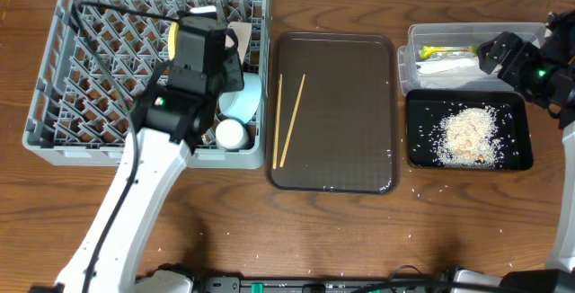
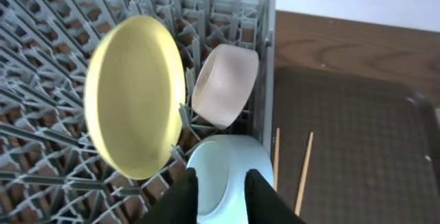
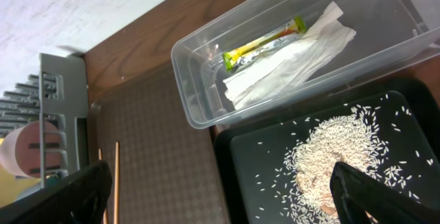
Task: Sort waste into correct bins and load items into the dishwasher
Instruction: 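Release the yellow plate and lift the left gripper from the rack, then move the left gripper to the chopsticks on the brown tray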
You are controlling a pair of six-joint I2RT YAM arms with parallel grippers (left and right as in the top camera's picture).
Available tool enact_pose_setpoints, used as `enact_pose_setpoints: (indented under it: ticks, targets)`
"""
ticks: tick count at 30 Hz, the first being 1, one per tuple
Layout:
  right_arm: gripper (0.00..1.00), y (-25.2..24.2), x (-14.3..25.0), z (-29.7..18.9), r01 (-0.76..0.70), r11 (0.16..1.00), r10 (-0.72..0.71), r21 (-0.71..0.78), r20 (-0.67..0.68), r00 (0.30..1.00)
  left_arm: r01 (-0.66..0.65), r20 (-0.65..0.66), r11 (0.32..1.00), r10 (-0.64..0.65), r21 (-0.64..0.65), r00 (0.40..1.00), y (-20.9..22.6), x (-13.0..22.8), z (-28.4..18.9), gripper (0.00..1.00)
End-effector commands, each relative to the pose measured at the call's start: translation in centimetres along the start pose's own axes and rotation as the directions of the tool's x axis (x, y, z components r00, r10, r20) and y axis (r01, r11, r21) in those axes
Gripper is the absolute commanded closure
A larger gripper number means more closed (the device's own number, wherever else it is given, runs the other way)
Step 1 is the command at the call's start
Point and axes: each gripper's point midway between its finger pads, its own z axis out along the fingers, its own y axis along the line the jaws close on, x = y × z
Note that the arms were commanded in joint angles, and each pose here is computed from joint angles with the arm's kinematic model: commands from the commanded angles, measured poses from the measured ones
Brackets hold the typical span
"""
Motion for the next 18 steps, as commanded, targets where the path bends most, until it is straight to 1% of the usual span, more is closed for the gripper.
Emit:
enact_pose_setpoints:
  ticks: [1, 2, 7, 10, 18]
  targets:
    - [0.01, 0.4, -0.5, -0.6, 0.000, 1.000, 0.000, -0.011, 0.018, 1.000, 0.008, 0.072, 0.999, -0.011, 0.038, 0.997, -0.4, -1.5, -3.8, 0.63]
    - [0.01, 0.4, -0.5, -0.6, 0.000, 1.000, 0.000, -0.011, 0.018, 1.000, 0.007, 0.077, 0.999, -0.010, 0.043, 0.997, -0.4, -1.5, -4.5, 0.61]
    - [0.01, 0.4, -0.5, -0.6, 0.000, 1.000, 0.000, -0.011, 0.018, 1.000, 0.006, 0.077, 0.999, -0.009, 0.044, 0.997, 0.4, -0.9, -7.1, 0.58]
    - [0.01, 0.4, -0.5, -0.6, 0.000, 1.000, 0.000, -0.011, 0.018, 1.000, 0.004, 0.068, 0.999, -0.007, 0.041, 0.998, 0.8, -0.4, -8.1, 0.50]
    - [0.01, 0.4, -0.5, -0.6, 0.000, 1.000, 0.000, -0.011, 0.018, 1.000, 0.010, 0.097, 0.999, -0.015, 0.052, 0.995, 1.1, -0.6, -9.6, 0.50]
